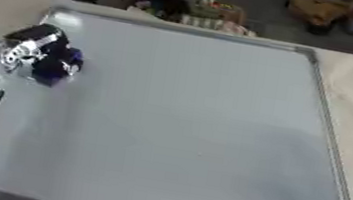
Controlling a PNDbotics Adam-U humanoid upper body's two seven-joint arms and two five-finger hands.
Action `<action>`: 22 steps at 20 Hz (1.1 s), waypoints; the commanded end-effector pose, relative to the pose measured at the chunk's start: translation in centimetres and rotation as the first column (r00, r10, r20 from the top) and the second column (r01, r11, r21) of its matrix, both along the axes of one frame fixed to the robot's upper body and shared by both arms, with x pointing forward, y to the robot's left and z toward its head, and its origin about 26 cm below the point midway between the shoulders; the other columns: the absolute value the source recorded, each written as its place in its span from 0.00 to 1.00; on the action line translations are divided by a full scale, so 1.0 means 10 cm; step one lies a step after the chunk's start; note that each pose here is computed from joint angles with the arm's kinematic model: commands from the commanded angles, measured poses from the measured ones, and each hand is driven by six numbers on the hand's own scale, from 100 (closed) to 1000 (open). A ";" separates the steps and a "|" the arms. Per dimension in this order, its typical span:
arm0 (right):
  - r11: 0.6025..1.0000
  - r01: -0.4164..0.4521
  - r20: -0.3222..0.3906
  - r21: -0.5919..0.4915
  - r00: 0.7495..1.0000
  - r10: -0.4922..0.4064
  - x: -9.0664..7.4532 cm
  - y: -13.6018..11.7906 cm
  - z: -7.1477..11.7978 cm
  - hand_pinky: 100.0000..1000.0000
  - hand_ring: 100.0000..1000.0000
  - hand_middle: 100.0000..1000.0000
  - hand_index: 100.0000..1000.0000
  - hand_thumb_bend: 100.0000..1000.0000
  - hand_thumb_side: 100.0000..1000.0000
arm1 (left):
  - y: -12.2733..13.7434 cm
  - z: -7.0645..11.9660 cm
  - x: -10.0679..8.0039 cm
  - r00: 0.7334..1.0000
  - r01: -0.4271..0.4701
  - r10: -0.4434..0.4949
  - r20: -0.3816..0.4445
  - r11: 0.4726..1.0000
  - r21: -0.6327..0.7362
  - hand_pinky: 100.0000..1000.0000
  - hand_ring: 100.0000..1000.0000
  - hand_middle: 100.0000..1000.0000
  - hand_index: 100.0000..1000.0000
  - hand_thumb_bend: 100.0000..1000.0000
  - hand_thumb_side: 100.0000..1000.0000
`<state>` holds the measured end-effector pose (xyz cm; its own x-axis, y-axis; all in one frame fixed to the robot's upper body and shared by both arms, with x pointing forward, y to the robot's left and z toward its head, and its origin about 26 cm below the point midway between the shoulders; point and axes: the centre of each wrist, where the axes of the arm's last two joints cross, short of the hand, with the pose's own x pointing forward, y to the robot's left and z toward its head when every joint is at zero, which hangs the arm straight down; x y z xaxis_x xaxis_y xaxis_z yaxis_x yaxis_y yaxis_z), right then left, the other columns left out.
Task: Wipe the whiteboard clean with a brush.
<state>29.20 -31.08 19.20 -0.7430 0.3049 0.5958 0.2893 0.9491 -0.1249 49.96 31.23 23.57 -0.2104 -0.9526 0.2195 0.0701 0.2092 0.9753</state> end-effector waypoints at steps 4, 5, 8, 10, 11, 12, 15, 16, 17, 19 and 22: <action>1.000 -0.007 0.022 -0.003 1.000 0.007 -0.01 0.00 0.06 0.87 0.84 0.53 0.91 0.03 1.00 | -0.26 0.02 0.03 0.996 0.085 -0.085 -0.015 0.996 0.022 0.21 0.29 0.07 0.44 0.00 0.16; 1.000 -0.006 0.022 -0.002 1.000 0.006 -0.01 0.00 0.06 0.87 0.84 0.53 0.91 0.03 1.00 | -0.29 0.00 0.03 0.995 0.099 -0.099 -0.021 0.995 0.027 0.21 0.29 0.07 0.44 0.00 0.16; 1.000 -0.005 0.020 0.000 1.000 0.005 -0.01 0.00 0.06 0.87 0.84 0.53 0.91 0.02 1.00 | -0.40 -0.01 0.01 0.988 0.150 -0.149 -0.032 0.988 0.043 0.21 0.29 0.07 0.44 0.00 0.16; 1.000 -0.007 0.020 0.000 1.000 0.007 -0.01 0.00 0.06 0.87 0.84 0.53 0.91 0.02 1.00 | -0.47 0.00 0.00 0.984 0.179 -0.177 -0.034 0.983 0.050 0.21 0.29 0.07 0.44 0.00 0.16; 1.000 -0.007 0.020 0.001 1.000 0.007 -0.01 0.00 0.06 0.87 0.84 0.53 0.91 0.02 1.00 | -0.50 0.01 0.00 0.981 0.193 -0.191 -0.036 0.980 0.053 0.21 0.29 0.07 0.44 0.00 0.16; 1.000 -0.006 0.019 0.001 1.000 0.006 -0.01 0.00 0.06 0.87 0.84 0.53 0.91 0.02 1.00 | -0.53 0.01 -0.01 0.978 0.208 -0.206 -0.037 0.976 0.061 0.21 0.29 0.07 0.44 0.00 0.16; 1.000 -0.004 0.019 0.004 1.000 0.004 -0.01 0.00 0.06 0.87 0.84 0.53 0.91 0.02 1.00 | -0.60 0.03 -0.03 0.968 0.251 -0.248 -0.043 0.964 0.087 0.21 0.29 0.07 0.44 0.00 0.16; 1.000 -0.004 0.019 0.005 1.000 0.004 -0.01 0.00 0.06 0.87 0.84 0.53 0.91 0.02 1.00 | -0.62 0.03 -0.04 0.964 0.265 -0.261 -0.045 0.960 0.096 0.21 0.29 0.07 0.44 0.00 0.16; 1.000 -0.004 0.018 0.005 1.000 0.003 -0.01 0.00 0.06 0.87 0.84 0.53 0.91 0.02 1.00 | -0.64 0.03 -0.05 0.961 0.277 -0.274 -0.045 0.955 0.104 0.21 0.29 0.07 0.44 0.00 0.16; 1.000 -0.002 0.016 0.005 1.000 0.002 -0.01 0.00 0.05 0.87 0.84 0.53 0.91 0.02 1.00 | -0.69 0.05 -0.08 0.949 0.314 -0.311 -0.046 0.941 0.124 0.21 0.29 0.07 0.44 0.00 0.16; 1.000 -0.005 0.013 0.005 1.000 0.005 -0.01 0.01 0.05 0.87 0.84 0.53 0.91 0.02 1.00 | -0.80 0.09 -0.15 0.925 0.380 -0.377 -0.046 0.912 0.153 0.21 0.29 0.07 0.44 0.00 0.16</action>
